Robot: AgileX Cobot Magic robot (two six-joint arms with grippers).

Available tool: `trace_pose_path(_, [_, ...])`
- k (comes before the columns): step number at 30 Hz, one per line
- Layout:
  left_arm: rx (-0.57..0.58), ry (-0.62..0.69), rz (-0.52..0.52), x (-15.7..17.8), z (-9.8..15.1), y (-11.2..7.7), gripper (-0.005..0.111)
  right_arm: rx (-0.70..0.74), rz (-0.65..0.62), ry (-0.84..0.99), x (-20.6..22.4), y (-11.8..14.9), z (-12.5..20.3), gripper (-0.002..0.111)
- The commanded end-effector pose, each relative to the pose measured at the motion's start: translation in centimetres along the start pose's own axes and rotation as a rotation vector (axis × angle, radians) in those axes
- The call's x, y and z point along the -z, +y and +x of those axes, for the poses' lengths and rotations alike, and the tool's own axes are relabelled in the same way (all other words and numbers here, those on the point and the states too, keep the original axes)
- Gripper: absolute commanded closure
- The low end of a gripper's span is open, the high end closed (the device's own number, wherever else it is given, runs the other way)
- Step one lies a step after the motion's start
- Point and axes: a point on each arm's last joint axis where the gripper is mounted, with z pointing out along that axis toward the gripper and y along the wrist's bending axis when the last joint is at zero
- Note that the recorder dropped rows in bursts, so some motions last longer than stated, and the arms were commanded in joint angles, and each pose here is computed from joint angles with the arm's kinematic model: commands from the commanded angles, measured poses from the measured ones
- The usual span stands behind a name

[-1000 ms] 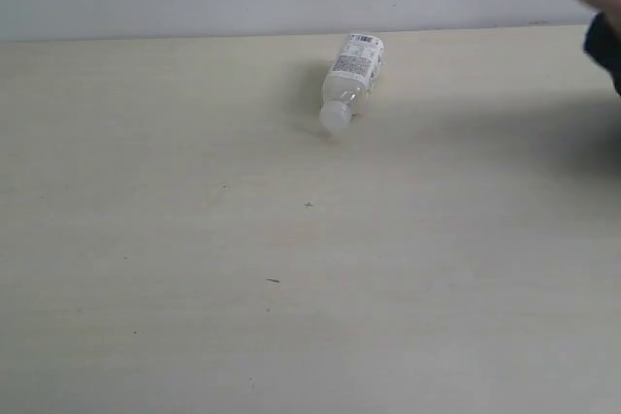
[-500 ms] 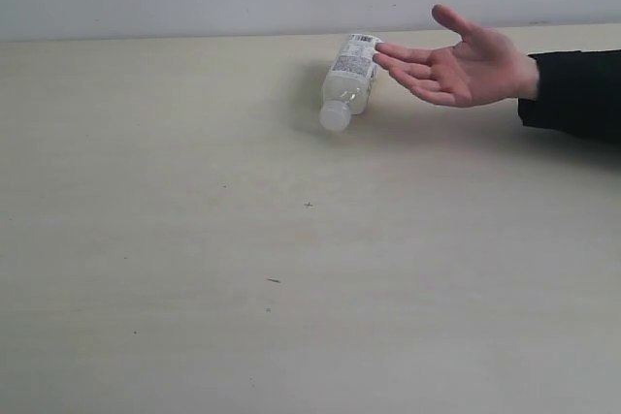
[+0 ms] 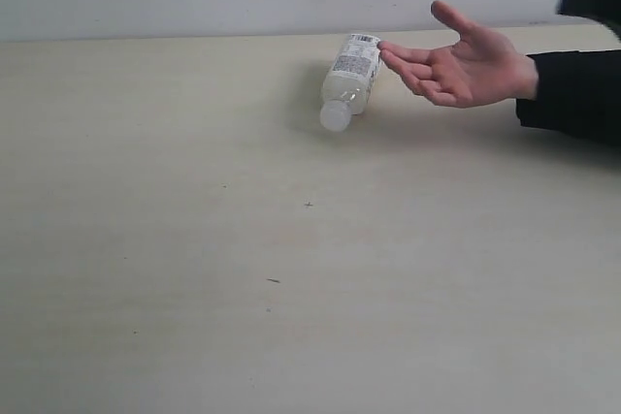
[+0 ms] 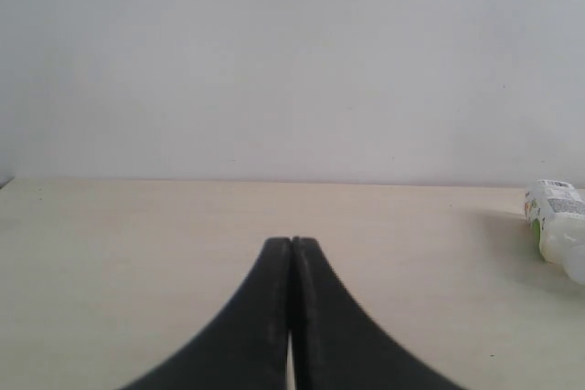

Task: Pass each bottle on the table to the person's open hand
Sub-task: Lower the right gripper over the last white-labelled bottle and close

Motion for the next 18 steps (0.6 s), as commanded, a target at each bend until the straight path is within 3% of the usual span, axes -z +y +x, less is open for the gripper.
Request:
trace_pose_path(1, [0.002, -0.012, 0.004, 0.1, -0.1, 0.0, 0.107, 0.026, -0.019, 0.215, -6.8, 1.7, -2.8, 0.107])
trace_pose_path(7, [0.002, -0.012, 0.004, 0.1, -0.1, 0.0, 0.107, -0.018, -0.096, 0.265, -14.0, 3.8, -6.6, 0.107])
trace_pose_path(11, [0.002, -0.012, 0.004, 0.1, -0.1, 0.0, 0.107, -0.019, -0.092, 0.324, -18.4, 4.3, -7.2, 0.103])
trace_pose_path(18, [0.002, -0.012, 0.004, 0.1, -0.1, 0.0, 0.107, -0.046, -0.086, 0.422, -25.0, 4.9, -7.1, 0.069])
